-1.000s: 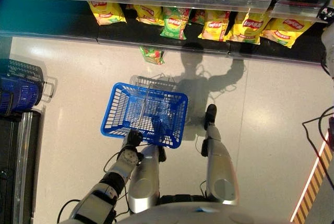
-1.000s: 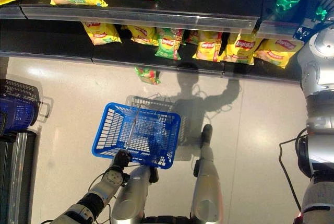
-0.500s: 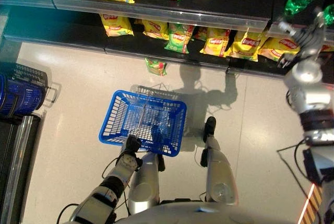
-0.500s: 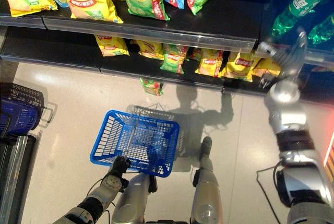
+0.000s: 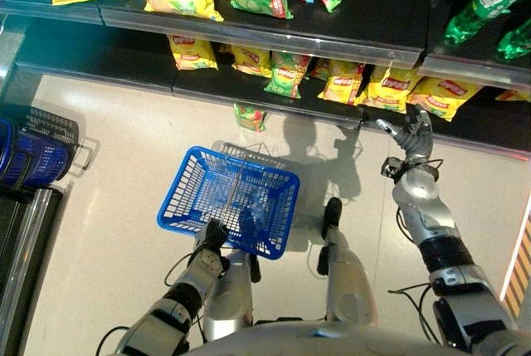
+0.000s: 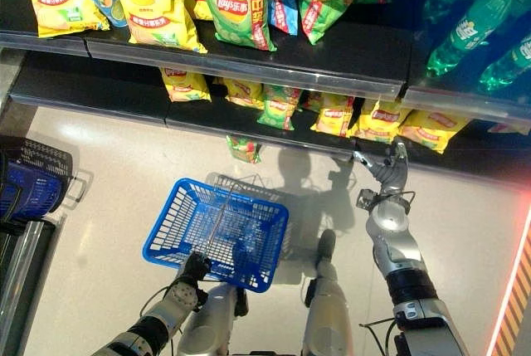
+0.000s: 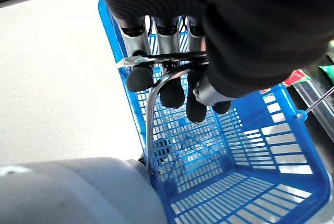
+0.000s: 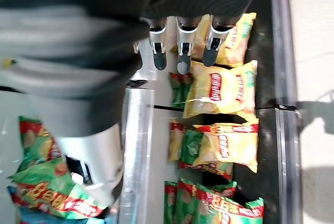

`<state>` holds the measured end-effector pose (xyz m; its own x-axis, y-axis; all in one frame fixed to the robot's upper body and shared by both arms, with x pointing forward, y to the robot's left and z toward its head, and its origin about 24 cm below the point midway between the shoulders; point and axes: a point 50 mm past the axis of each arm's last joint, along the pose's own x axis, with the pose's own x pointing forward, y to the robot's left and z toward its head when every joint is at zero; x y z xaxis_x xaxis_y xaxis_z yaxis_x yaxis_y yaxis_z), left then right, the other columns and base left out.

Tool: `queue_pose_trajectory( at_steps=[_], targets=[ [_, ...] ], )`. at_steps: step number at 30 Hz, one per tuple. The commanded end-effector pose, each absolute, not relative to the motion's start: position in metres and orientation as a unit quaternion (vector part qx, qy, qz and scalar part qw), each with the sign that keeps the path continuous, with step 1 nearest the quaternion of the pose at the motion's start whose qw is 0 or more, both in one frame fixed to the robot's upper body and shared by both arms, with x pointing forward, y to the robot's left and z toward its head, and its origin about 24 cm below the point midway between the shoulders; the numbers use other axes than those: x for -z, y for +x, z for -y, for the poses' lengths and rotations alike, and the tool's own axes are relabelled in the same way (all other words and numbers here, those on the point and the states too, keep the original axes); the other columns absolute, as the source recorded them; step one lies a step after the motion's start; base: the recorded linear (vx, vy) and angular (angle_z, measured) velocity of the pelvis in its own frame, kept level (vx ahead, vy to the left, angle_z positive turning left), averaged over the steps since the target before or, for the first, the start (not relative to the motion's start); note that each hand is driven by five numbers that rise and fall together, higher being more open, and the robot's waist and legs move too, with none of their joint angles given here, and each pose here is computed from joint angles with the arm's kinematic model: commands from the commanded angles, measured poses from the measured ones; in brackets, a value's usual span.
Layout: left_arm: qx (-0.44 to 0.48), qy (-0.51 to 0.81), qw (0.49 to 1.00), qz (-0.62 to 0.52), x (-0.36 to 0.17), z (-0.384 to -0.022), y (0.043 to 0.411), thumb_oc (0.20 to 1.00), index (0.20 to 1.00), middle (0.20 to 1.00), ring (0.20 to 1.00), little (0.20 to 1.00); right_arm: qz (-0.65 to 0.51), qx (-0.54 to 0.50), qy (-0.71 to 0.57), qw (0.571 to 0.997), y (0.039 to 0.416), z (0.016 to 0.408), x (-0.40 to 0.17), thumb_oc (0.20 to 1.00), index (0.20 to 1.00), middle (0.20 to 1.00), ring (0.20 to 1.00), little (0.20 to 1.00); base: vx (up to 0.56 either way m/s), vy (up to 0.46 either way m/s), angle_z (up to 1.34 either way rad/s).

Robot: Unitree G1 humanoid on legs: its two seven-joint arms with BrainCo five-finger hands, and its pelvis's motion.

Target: Pick up the snacks into the basket

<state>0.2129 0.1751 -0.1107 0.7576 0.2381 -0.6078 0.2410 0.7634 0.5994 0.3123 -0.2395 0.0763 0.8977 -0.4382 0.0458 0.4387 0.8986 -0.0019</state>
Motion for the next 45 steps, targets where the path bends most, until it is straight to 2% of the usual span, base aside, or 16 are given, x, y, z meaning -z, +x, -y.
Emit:
queue_pose_trajectory(
  at_steps=[1,7,12,16,20,30,36,39,43,45],
  targets=[
    [0.009,0.383,0.836,-0.392,0.128,-0.192,0.179,0.2,0.2,0.2,0.2,0.2,0.11,0.245,-0.018,0.963,0.318,0.257,-0.119,1.0,1.0,1.0,1.0,1.0,0.0,0.0,0.0],
    [0.001,0.377,0.836,-0.398,0.129,-0.196,0.176,0.2,0.2,0.2,0.2,0.2,0.132,0.295,-0.013,0.946,0.322,0.281,-0.139,1.0,1.0,1.0,1.0,1.0,0.0,0.0,0.0],
    [0.0,0.38,0.836,-0.396,0.128,-0.199,0.177,0.2,0.2,0.2,0.2,0.2,0.184,0.342,0.013,0.921,0.325,0.313,-0.18,1.0,1.0,1.0,1.0,1.0,0.0,0.0,0.0],
    [-0.002,0.377,0.833,-0.405,0.129,-0.202,0.174,0.2,0.2,0.2,0.2,0.2,0.214,0.343,0.026,0.915,0.327,0.323,-0.208,1.0,1.0,1.0,1.0,1.0,0.0,0.0,0.0],
    [-0.006,0.374,0.832,-0.41,0.13,-0.202,0.173,0.2,0.2,0.2,0.2,0.2,0.234,0.341,0.002,0.91,0.328,0.324,-0.228,1.0,1.0,1.0,1.0,1.0,-0.01,-0.002,-0.01],
    [-0.01,0.369,0.836,-0.407,0.129,-0.202,0.174,0.2,0.2,0.2,0.2,0.2,0.218,0.338,-0.032,0.915,0.329,0.321,-0.222,1.0,1.0,1.0,1.0,1.0,0.0,0.0,0.0],
    [-0.01,0.367,0.838,-0.404,0.128,-0.201,0.176,0.2,0.2,0.2,0.2,0.2,0.224,0.335,-0.04,0.914,0.337,0.319,-0.237,1.0,1.0,1.0,1.0,1.0,0.0,0.0,0.0],
    [-0.016,0.363,0.84,-0.402,0.128,-0.2,0.177,0.2,0.2,0.2,0.2,0.2,0.224,0.331,-0.034,0.916,0.338,0.313,-0.233,1.0,1.0,1.0,1.0,1.0,0.0,0.0,0.0],
    [-0.025,0.35,0.845,-0.405,0.128,-0.196,0.178,0.2,0.2,0.2,0.2,0.2,0.193,0.309,-0.008,0.931,0.333,0.293,-0.188,1.0,1.0,1.0,1.0,1.0,0.01,-0.003,0.0],
    [-0.039,0.334,0.845,-0.416,0.129,-0.196,0.176,0.2,0.2,0.2,0.2,0.2,0.136,0.295,0.008,0.946,0.32,0.279,-0.138,1.0,1.0,1.0,1.0,1.0,0.03,-0.003,0.03]
  ],
)
